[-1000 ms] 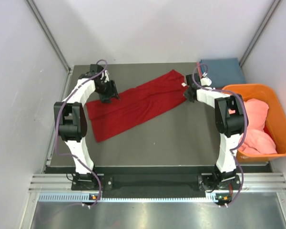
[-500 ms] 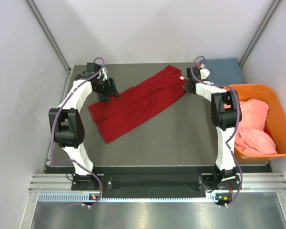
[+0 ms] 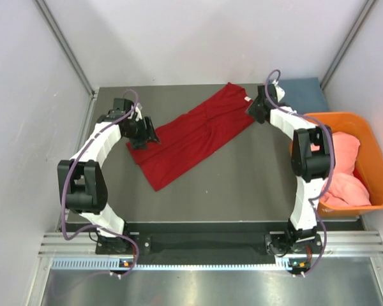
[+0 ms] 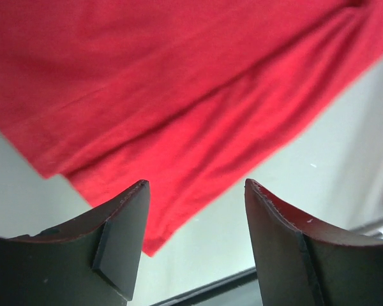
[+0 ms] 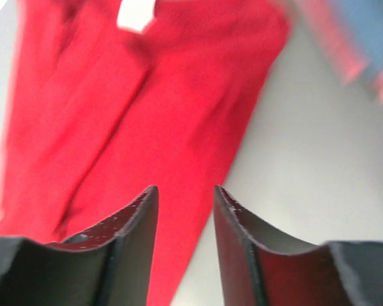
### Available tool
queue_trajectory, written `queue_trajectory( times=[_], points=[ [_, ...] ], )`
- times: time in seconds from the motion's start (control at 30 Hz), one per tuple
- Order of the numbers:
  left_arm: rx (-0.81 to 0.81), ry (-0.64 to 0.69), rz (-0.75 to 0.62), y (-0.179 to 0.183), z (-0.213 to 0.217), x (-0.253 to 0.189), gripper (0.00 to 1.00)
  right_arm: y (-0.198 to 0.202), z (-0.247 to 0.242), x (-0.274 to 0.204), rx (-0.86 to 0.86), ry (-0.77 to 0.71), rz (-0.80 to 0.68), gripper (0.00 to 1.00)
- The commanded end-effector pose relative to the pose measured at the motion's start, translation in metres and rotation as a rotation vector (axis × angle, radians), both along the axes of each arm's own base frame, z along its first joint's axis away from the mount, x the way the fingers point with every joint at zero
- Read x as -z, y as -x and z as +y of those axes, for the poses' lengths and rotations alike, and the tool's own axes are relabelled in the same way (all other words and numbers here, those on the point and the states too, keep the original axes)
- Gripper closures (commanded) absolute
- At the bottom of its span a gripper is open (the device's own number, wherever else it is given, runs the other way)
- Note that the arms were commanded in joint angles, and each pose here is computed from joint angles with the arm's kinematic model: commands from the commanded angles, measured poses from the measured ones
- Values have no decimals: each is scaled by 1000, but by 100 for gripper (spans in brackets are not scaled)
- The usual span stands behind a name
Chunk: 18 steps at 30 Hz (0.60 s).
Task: Fold and stack the t-shirts
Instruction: Fold the tshirt
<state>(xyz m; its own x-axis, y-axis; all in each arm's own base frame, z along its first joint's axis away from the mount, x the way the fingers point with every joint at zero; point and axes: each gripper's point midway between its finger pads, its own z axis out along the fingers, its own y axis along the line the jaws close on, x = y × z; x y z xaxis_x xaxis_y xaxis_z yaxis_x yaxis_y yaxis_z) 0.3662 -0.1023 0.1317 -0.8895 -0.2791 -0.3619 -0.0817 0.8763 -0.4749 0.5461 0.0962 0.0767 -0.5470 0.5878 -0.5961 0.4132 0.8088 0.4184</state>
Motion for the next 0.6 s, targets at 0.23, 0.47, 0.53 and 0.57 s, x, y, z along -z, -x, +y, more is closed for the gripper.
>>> queue_trajectory(
  times=[0.23,0.47,0.53,0.57],
  points=[
    [-152,-111,-126,-17,43,-17,32,148,164,-45,-166,-188,44,56],
    [-350,-145,-222,-18,94,-42,30,258,296,-4,-280,-420,165,60],
    [-369,-120,-215,-19,101,-41,30,281,329,-9,-323,-442,194,60],
    [-369,-105,-207,-19,101,-39,30,288,337,2,-324,-437,218,60]
  ],
)
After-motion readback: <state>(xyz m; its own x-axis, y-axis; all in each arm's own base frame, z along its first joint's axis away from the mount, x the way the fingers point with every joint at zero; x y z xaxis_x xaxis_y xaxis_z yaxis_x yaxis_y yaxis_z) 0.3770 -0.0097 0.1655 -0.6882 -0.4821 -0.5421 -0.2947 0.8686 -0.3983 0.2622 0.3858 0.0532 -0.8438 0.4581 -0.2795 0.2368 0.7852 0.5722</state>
